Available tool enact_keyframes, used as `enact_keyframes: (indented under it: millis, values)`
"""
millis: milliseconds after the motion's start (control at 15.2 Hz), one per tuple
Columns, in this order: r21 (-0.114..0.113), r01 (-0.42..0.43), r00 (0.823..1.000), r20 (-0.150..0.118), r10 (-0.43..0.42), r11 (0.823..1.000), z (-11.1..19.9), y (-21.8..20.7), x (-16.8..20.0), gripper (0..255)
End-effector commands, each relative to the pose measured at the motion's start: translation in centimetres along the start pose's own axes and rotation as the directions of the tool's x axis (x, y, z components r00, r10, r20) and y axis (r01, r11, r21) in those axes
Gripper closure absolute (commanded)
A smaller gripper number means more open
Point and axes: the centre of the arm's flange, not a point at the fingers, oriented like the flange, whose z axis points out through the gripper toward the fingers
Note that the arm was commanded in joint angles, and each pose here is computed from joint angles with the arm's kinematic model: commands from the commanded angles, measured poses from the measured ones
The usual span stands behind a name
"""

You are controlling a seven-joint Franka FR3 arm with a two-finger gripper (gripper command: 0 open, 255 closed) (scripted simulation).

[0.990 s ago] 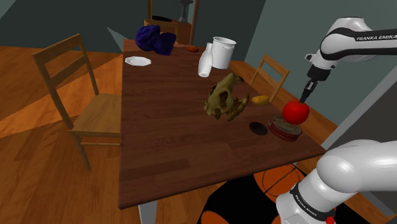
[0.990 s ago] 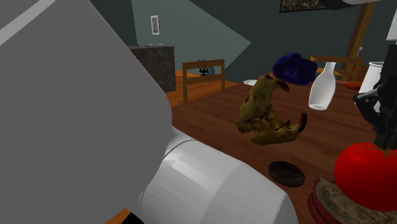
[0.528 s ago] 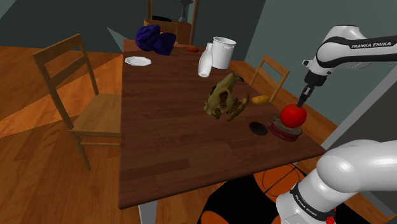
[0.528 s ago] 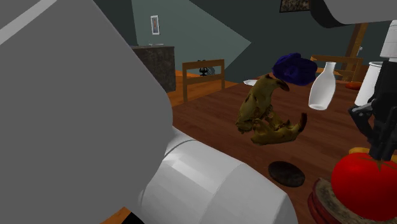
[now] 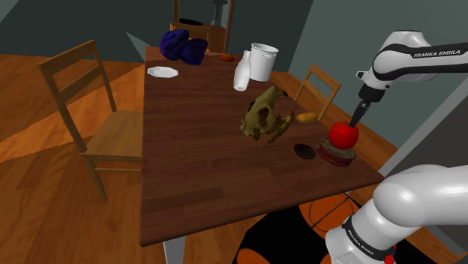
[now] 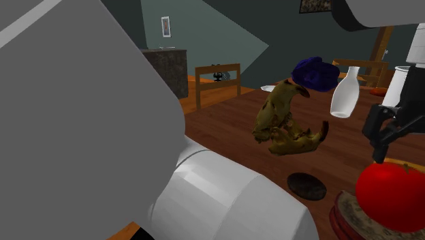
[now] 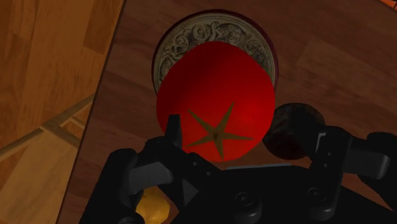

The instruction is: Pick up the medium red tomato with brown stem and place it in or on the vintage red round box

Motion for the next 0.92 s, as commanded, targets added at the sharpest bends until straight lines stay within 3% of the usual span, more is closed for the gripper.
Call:
enact_keyframes:
  millis: [0, 66, 330, 858]
  values:
    - [0.0, 0.0, 1.0, 0.0, 0.0, 1.0, 0.0, 0.0, 0.0, 0]
    - [0.0, 0.0, 1.0, 0.0, 0.0, 1.0, 0.0, 0.0, 0.0, 0]
    - [0.0, 0.0, 1.0, 0.0, 0.0, 1.0, -5.0, 0.0, 0.0, 0]
    - [0.0, 0.0, 1.0, 0.0, 0.0, 1.0, -5.0, 0.0, 0.0, 0]
